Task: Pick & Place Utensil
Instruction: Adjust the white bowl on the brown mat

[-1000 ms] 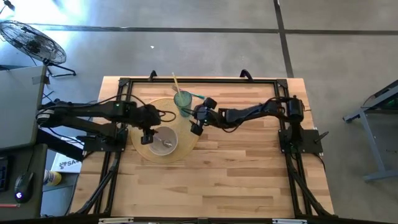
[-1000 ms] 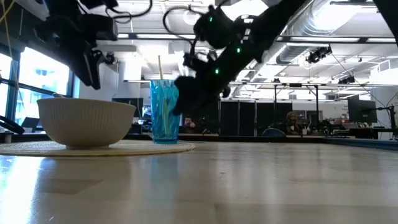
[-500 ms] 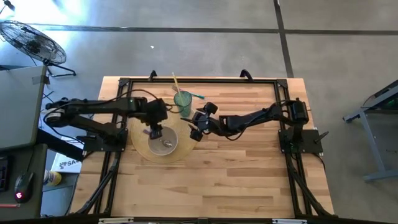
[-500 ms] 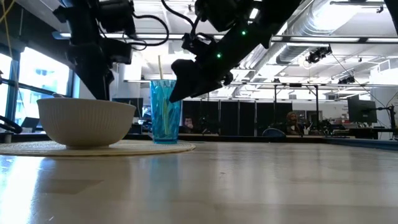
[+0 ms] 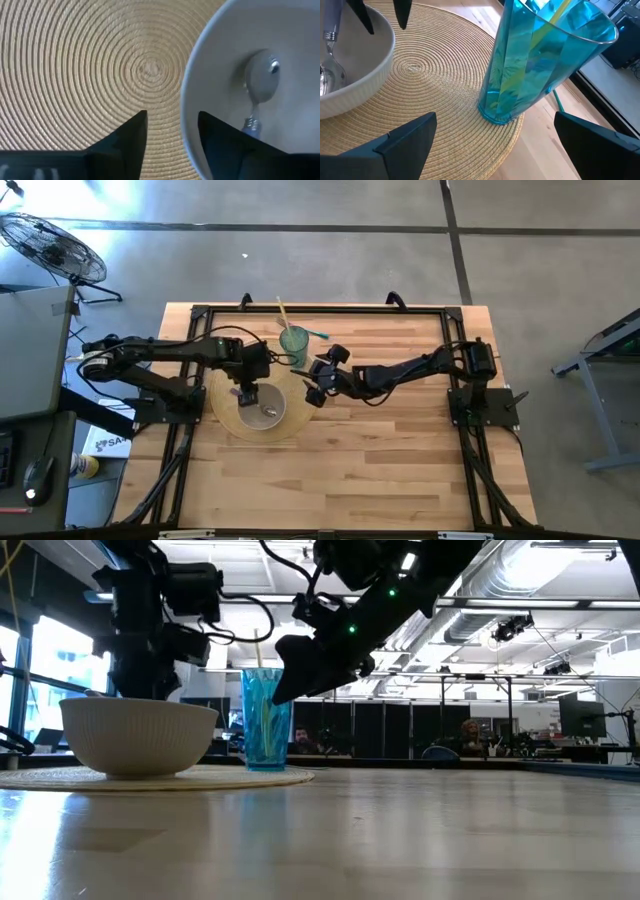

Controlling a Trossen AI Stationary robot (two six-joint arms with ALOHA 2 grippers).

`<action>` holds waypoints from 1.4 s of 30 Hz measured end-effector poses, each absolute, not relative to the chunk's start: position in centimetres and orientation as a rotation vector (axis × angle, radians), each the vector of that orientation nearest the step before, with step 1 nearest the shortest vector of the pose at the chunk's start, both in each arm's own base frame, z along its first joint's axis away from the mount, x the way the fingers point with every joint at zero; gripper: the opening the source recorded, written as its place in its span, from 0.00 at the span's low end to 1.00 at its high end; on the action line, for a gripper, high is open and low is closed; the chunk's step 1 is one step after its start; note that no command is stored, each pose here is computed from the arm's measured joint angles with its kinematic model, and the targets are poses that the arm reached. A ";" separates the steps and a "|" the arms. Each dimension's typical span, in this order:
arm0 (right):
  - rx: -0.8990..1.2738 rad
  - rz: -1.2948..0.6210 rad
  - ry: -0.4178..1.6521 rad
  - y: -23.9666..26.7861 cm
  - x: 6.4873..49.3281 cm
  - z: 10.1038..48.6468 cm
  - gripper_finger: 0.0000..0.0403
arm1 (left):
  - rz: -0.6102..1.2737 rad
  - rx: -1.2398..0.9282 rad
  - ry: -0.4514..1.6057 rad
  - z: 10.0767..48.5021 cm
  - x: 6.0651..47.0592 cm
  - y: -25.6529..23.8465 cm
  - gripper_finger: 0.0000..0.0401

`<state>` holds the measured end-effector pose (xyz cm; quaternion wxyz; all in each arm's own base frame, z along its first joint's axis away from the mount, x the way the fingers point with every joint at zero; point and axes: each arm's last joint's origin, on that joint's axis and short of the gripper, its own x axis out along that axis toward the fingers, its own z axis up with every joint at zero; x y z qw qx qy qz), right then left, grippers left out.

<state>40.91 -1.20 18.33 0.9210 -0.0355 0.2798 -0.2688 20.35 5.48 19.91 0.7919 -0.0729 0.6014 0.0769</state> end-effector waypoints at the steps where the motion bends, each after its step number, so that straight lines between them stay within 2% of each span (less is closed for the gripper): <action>1: -0.073 -0.552 0.575 -1.2 40.9 18.3 0.99 | 0.166 -0.157 1.298 19.8 20.3 5.5 0.40; 10: -0.051 -0.555 0.569 -1.2 40.9 18.3 0.99 | 0.116 -0.183 1.268 19.9 20.6 5.4 0.09; 13: -0.048 -0.547 0.570 -1.1 40.9 18.3 0.99 | 0.117 -0.197 1.262 19.9 20.6 5.4 0.02; 29: -0.035 -0.526 0.570 -1.0 41.0 18.3 0.99 | 0.215 -0.198 1.244 20.8 20.9 5.7 0.03; 42: -0.036 -0.519 0.570 -0.7 41.0 18.3 0.99 | 0.317 -0.340 1.195 21.8 19.1 11.0 0.03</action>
